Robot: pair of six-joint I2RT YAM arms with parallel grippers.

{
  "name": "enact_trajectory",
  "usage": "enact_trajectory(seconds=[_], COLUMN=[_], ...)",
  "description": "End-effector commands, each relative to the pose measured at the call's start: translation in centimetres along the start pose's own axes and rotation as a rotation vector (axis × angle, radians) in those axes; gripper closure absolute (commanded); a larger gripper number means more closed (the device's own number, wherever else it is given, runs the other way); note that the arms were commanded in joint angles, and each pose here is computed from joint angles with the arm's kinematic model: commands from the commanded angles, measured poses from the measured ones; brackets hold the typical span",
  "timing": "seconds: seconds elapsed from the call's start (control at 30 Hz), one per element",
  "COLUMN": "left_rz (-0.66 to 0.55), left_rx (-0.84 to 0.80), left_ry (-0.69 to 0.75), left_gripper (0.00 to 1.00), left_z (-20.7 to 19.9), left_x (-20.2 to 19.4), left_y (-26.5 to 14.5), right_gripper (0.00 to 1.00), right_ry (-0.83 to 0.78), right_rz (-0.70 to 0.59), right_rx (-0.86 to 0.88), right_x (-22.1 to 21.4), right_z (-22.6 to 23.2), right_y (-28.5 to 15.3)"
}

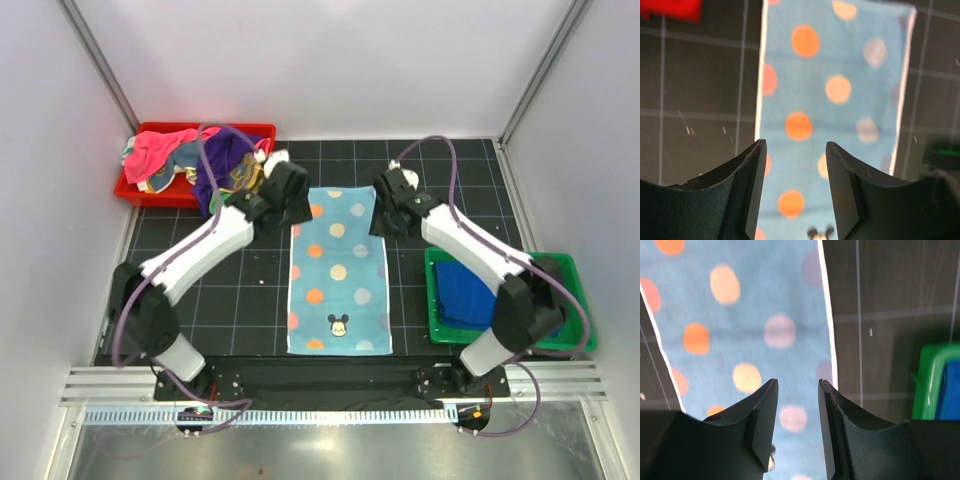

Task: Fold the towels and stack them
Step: Flatten out the crumpled towel, then fold the towel

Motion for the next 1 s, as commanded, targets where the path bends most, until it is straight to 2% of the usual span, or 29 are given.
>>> enact_trajectory(seconds=[0.0, 0.03, 0.07, 0.1, 0.13, 0.17, 0.27, 0.4, 0.5, 0.97], left_rz=[0.036, -0.006, 0.022, 0.026, -0.017, 0.007, -0.024, 0.02, 0.03, 0.039], left_rx=[0.09, 0.086, 0.133, 0.138, 0.129, 0.149, 0.17, 0.168, 0.147, 0.094], left_ry=[0.154, 0.158, 0.179, 0.207, 0.204, 0.216, 0.208, 0.195, 0.19, 0.139], left_gripper=[0.45, 0.45, 0.45, 0.45, 0.45, 0.45, 0.44, 0.43, 0.44, 0.47], left_z=[2.9, 2.6, 3.7, 3.9, 3.5, 3.9, 5.2, 6.8, 7.3, 7.4], left_x=[2.3, 4.7, 4.4, 4.9, 7.2, 6.5, 9.0, 8.4, 8.3, 5.7], left_y=[5.5, 6.2, 9.1, 10.2, 10.5, 13.0, 15.3, 19.8, 21.8, 26.9], right_gripper=[0.55, 0.55, 0.56, 0.57, 0.57, 0.57, 0.57, 0.58, 0.59, 0.59], right_ry=[-0.052, -0.032, -0.02, 0.017, 0.028, 0.042, 0.069, 0.112, 0.134, 0.186], right_rz=[-0.072, -0.072, -0.054, -0.104, -0.112, -0.122, -0.153, -0.151, -0.108, -0.079], right_rx=[0.085, 0.106, 0.094, 0.135, 0.139, 0.144, 0.143, 0.17, 0.164, 0.212], right_x=[5.5, 6.5, 6.9, 9.6, 10.4, 11.3, 14.3, 17.4, 17.2, 16.2], right_z=[2.9, 3.4, 3.2, 4.0, 4.1, 4.3, 4.7, 5.2, 5.0, 5.6], right_y=[2.5, 3.2, 5.3, 5.7, 6.7, 7.5, 10.6, 14.1, 17.7, 21.4])
Point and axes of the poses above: each gripper's point midway between its finger pads, its own y axis out along the fingers, its own z axis along the line the jaws close on, x = y × z, the point moved 1 cm from there along -y, back along the fingers, and after that the axes turned 14 degrees about y, right-handed, at the moved point
